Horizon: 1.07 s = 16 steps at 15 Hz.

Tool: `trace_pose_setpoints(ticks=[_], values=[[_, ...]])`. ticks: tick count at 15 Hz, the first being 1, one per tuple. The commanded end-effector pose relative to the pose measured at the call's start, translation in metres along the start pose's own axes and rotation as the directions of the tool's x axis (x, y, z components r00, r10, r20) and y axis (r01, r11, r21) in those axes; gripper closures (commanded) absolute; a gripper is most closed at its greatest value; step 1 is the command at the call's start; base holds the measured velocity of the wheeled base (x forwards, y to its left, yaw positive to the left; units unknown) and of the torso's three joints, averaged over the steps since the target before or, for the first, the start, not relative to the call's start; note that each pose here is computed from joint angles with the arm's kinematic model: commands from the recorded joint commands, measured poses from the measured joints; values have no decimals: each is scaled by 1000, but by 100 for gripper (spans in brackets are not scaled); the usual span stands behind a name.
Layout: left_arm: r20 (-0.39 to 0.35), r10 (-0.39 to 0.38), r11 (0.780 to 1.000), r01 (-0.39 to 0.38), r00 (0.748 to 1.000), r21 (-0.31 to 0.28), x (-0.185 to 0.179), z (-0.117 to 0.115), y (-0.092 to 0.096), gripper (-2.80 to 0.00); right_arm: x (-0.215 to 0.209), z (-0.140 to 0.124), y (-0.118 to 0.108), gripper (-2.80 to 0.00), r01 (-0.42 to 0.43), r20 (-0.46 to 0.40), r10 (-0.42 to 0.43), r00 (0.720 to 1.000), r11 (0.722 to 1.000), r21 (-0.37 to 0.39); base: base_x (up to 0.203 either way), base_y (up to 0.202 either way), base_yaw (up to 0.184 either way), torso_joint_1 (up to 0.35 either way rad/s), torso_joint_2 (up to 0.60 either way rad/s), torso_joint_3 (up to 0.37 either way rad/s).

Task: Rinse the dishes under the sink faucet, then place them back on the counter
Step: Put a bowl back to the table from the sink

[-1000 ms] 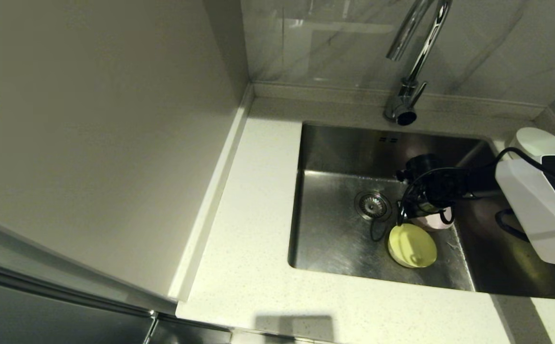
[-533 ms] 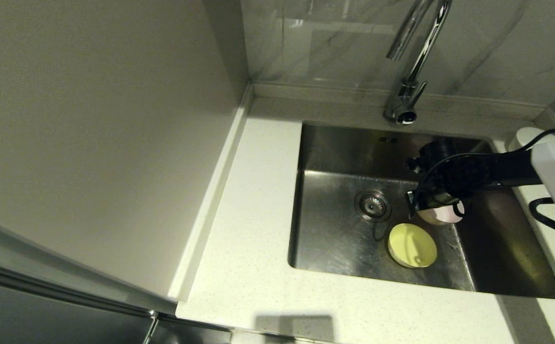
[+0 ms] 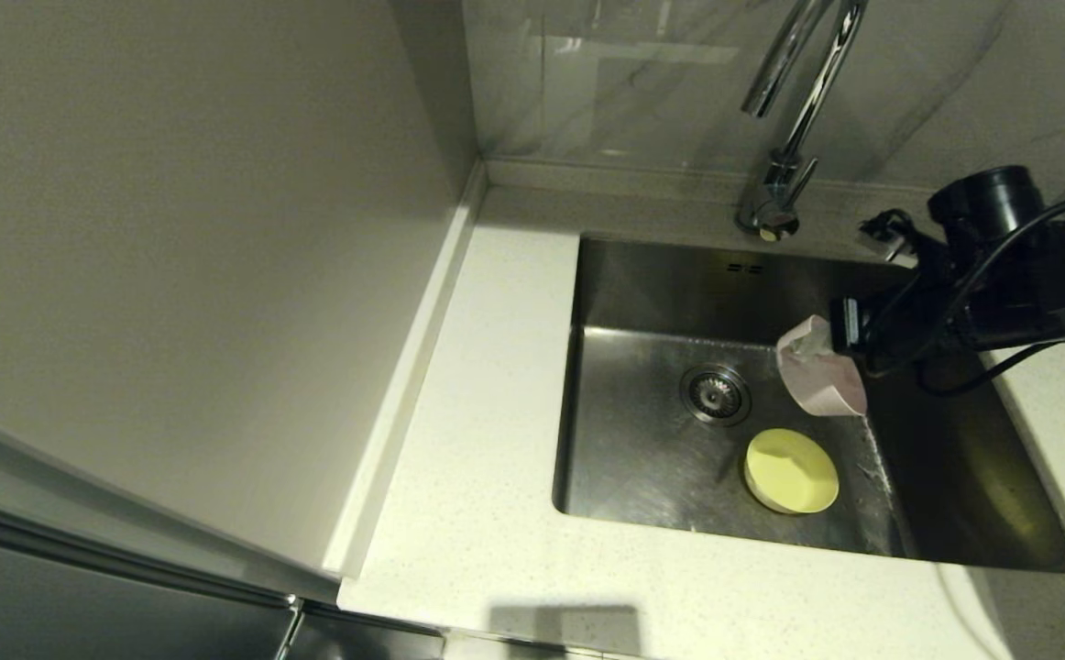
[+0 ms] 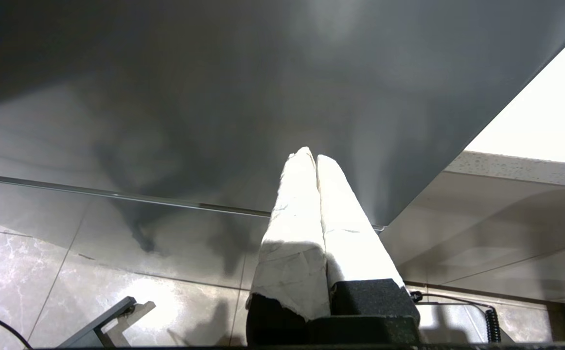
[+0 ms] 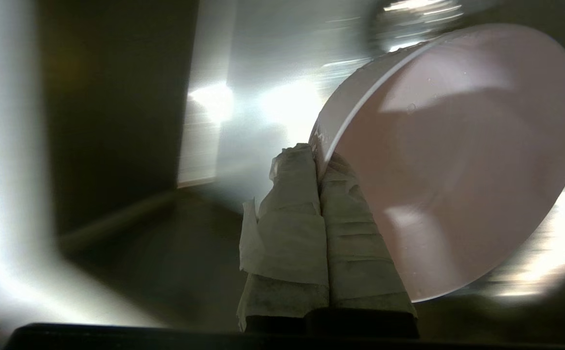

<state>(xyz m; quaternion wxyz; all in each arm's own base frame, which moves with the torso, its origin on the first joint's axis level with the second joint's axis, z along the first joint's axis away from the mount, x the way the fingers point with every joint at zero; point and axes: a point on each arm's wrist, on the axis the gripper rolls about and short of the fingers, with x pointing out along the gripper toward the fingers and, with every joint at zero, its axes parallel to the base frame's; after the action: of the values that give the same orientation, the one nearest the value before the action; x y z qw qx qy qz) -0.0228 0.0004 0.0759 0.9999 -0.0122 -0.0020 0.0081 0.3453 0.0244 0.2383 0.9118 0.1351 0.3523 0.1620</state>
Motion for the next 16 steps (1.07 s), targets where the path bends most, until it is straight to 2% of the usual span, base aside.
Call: trace_pose_setpoints(ticks=[1, 2, 3, 4, 5, 6, 8, 9, 10, 11, 13, 14, 16], values=[[2, 1, 1000, -1, 1000, 0, 0, 0, 0, 0, -62, 13, 35, 0, -294, 39, 293, 955, 929, 223, 0, 0, 0, 0, 0, 0], [2, 1, 1000, -1, 1000, 0, 0, 0, 0, 0, -79, 25, 46, 0, -368, 56, 376, 925, 848, 381, 0, 0, 0, 0, 0, 0], [2, 1, 1000, -1, 1000, 0, 0, 0, 0, 0, -94, 36, 55, 0, -410, 78, 445, 892, 723, 556, 0, 0, 0, 0, 0, 0], [2, 1, 1000, -1, 1000, 0, 0, 0, 0, 0, -107, 46, 63, 0, -417, 101, 496, 862, 583, 697, 0, 0, 0, 0, 0, 0], [2, 1, 1000, -1, 1000, 0, 0, 0, 0, 0, -118, 54, 70, 0, -400, 126, 538, 833, 429, 810, 0, 0, 0, 0, 0, 0], [2, 1, 1000, -1, 1000, 0, 0, 0, 0, 0, -125, 61, 74, 0, -373, 153, 569, 808, 294, 880, 0, 0, 0, 0, 0, 0], [2, 1, 1000, -1, 1000, 0, 0, 0, 0, 0, -134, 74, 80, 0, -320, 218, 610, 762, 62, 945, 0, 0, 0, 0, 0, 0], [2, 1, 1000, -1, 1000, 0, 0, 0, 0, 0, -136, 80, 82, 0, -316, 256, 621, 741, -15, 949, 0, 0, 0, 0, 0, 0], [2, 1, 1000, -1, 1000, 0, 0, 0, 0, 0, -134, 84, 82, 0, -321, 281, 617, 735, -48, 946, 0, 0, 0, 0, 0, 0], [2, 1, 1000, -1, 1000, 0, 0, 0, 0, 0, -128, 83, 80, 0, -306, 282, 602, 747, -65, 950, 0, 0, 0, 0, 0, 0], [2, 1, 1000, -1, 1000, 0, 0, 0, 0, 0, -122, 83, 76, 0, -276, 293, 575, 764, -119, 954, 0, 0, 0, 0, 0, 0], [2, 1, 1000, -1, 1000, 0, 0, 0, 0, 0, -121, 83, 76, 0, -267, 294, 572, 766, -133, 955, 0, 0, 0, 0, 0, 0], [2, 1, 1000, -1, 1000, 0, 0, 0, 0, 0, -122, 84, 76, 0, -272, 299, 572, 764, -134, 953, 0, 0, 0, 0, 0, 0]])
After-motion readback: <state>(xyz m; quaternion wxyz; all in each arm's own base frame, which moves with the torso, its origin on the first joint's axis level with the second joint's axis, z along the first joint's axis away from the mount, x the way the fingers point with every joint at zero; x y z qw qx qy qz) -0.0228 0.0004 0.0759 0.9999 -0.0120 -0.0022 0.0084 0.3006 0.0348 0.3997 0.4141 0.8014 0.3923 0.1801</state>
